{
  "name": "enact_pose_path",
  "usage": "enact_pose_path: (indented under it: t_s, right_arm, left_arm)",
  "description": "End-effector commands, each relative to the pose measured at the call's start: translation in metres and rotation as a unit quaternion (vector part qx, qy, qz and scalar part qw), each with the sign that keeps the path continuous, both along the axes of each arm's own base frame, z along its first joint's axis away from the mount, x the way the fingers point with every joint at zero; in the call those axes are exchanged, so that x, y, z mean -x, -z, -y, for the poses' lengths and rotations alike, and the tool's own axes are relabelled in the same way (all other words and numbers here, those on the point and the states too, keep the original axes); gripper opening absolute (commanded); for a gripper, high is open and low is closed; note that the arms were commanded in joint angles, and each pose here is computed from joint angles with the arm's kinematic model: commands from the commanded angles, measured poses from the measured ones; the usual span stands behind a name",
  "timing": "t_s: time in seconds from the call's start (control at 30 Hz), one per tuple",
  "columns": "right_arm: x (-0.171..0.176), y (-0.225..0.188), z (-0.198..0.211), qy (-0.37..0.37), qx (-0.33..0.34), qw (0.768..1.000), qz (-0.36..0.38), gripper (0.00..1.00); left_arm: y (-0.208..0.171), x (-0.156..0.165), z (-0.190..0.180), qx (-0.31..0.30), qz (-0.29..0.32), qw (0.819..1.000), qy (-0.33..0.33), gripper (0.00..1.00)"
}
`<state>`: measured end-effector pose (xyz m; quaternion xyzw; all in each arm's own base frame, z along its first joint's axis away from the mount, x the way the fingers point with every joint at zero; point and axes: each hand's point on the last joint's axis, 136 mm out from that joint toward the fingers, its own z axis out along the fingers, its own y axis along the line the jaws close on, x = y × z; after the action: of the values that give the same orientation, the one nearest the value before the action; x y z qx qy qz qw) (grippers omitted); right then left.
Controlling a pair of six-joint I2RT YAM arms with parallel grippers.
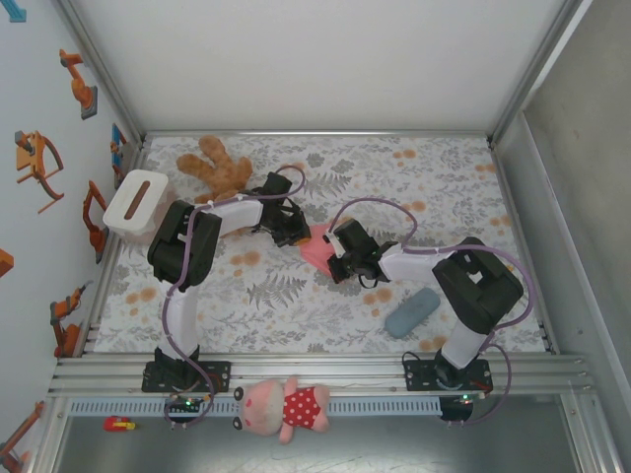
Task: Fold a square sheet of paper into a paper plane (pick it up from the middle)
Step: Third fold the triangle at the center of the table.
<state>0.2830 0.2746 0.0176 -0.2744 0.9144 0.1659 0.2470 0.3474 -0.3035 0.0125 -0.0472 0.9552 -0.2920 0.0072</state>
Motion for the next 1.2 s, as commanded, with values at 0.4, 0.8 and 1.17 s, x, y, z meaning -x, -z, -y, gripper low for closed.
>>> enact_pose_path:
  t_s: [0.4, 0.8, 1.17]
  right_arm:
    - [0.002, 0.013, 0.007, 0.009, 0.014, 1.000, -0.020, 0.00]
    - [0.001, 0.011, 0.007, 0.010, 0.014, 1.000, -0.018, 0.00]
    - [0.001, 0.014, 0.008, 0.013, 0.018, 1.000, -0.021, 0.00]
  left_arm:
    - [-0.039, 0.028, 0.001, 0.019, 0.018, 0.999, -0.043, 0.26]
    - [-0.019, 0.054, 0.031, 0.058, -0.026, 0.997, -0.053, 0.12]
    - [0.001, 0.071, 0.016, 0.019, -0.049, 0.997, -0.063, 0.11]
